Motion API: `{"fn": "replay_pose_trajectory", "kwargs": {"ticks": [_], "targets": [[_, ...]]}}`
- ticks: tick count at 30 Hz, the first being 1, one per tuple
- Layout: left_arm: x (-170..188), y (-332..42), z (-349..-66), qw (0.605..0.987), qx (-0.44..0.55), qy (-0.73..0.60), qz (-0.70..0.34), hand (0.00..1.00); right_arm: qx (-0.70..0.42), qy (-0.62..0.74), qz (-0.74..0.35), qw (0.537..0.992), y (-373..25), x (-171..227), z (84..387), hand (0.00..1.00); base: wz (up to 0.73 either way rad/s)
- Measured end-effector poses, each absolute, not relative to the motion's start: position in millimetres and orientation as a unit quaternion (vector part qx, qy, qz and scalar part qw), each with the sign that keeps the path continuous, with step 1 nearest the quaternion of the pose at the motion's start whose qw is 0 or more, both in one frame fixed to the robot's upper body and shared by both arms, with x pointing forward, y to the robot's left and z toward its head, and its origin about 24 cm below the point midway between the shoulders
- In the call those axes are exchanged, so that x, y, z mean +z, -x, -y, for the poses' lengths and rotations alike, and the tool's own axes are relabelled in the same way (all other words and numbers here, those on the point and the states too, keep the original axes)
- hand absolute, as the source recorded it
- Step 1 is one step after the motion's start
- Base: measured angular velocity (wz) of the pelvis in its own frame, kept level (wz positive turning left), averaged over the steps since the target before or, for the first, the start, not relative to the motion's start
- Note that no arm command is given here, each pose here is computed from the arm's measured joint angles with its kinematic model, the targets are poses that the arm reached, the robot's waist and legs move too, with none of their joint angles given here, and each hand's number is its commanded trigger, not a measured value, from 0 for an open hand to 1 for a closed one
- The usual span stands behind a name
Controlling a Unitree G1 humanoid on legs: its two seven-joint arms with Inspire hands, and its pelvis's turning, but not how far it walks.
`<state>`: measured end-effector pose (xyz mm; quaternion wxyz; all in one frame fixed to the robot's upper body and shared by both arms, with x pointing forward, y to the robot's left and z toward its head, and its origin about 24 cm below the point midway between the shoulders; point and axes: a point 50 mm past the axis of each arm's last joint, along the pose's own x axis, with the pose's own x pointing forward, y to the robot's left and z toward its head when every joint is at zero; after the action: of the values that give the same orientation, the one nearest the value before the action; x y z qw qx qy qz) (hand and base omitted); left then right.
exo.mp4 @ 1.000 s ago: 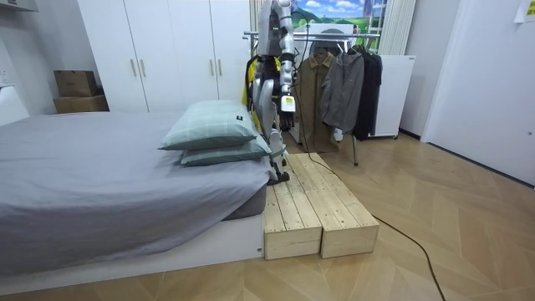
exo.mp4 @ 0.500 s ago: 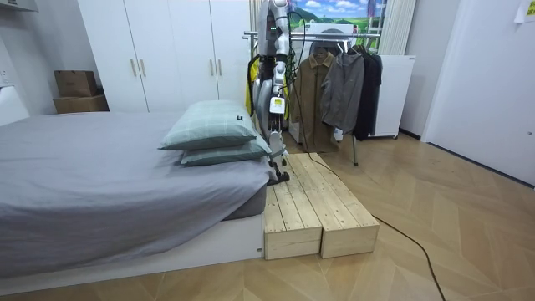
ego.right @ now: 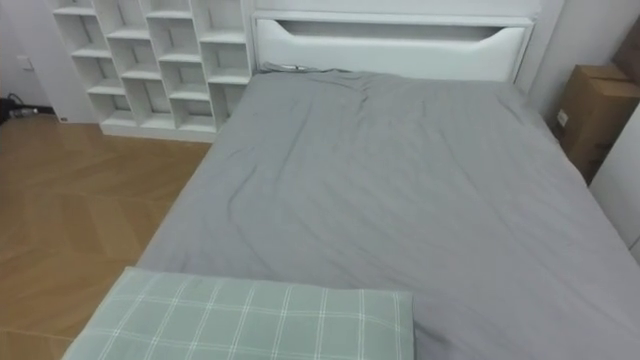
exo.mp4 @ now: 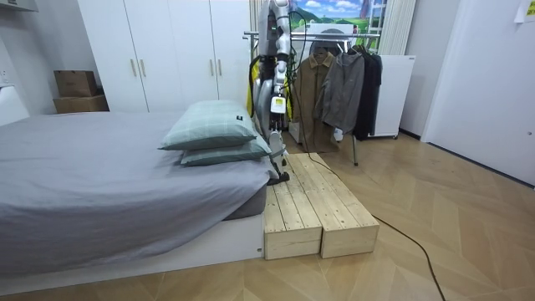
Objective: Hang clothes
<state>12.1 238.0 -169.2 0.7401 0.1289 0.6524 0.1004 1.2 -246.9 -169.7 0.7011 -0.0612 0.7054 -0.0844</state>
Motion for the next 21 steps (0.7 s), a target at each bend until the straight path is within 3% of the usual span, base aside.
{"fn": "replay_pose_trajectory", "kwargs": {"ticks": [21], "targets": [[-171.4,-4.7,-231.5,0.717,0.052,-0.151,-0.679,0.0,-0.072,0.073,-0.717,0.69,3.5,-169.8,246.0,0.0,0.0]]}}
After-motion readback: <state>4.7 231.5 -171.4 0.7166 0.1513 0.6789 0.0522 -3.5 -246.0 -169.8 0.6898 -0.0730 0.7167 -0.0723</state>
